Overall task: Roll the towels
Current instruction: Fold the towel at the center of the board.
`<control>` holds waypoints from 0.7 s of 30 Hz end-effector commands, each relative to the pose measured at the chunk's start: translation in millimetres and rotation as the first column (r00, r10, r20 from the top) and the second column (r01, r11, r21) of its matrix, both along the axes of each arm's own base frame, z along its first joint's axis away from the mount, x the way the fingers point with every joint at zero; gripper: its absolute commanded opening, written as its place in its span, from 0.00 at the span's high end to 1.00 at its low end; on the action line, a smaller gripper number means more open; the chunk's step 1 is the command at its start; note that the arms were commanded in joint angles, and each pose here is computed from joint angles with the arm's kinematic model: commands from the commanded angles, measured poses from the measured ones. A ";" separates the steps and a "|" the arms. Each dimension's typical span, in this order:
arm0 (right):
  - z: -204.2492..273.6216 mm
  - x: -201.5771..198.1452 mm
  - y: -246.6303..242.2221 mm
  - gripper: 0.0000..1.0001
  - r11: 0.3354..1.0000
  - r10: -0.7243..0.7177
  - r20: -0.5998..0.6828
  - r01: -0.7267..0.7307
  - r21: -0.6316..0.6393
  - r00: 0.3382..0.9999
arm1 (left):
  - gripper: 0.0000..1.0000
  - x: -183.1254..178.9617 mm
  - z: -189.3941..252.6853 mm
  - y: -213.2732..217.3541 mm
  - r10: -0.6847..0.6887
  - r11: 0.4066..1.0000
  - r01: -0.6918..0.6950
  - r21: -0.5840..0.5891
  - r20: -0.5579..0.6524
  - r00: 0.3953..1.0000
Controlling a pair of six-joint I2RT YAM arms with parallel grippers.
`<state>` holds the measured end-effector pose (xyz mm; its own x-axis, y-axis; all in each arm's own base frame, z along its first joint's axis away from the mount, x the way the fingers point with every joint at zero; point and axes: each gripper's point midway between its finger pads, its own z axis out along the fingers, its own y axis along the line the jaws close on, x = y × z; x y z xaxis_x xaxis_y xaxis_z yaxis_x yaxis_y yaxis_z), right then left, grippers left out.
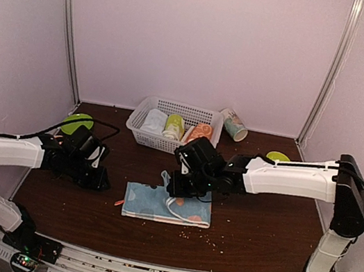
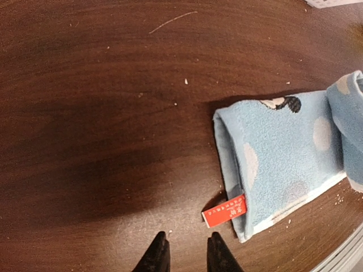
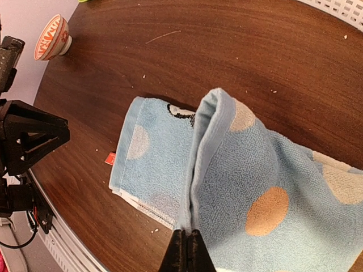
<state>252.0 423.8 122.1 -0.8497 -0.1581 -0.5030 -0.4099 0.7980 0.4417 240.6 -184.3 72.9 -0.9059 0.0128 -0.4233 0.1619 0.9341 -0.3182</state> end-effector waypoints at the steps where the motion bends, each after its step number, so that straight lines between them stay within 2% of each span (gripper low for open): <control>1: 5.9 -2.1 19.7 1.00 0.999 0.025 -0.001 -0.025 0.043 1.000 | 0.76 1.5 2.8 -5.5 -0.005 0.999 0.006 -0.033 0.020 1.000; 12: 32.3 -4.9 40.4 1.00 0.995 0.056 0.029 -0.058 0.082 0.998 | 0.76 -0.5 2.0 -3.8 0.000 0.999 0.001 -0.033 0.020 1.000; 21: 19.6 -10.9 54.1 1.00 0.994 0.084 0.010 -0.084 0.063 0.996 | 0.76 -2.5 0.5 -2.4 0.003 0.999 -0.002 -0.035 0.018 1.000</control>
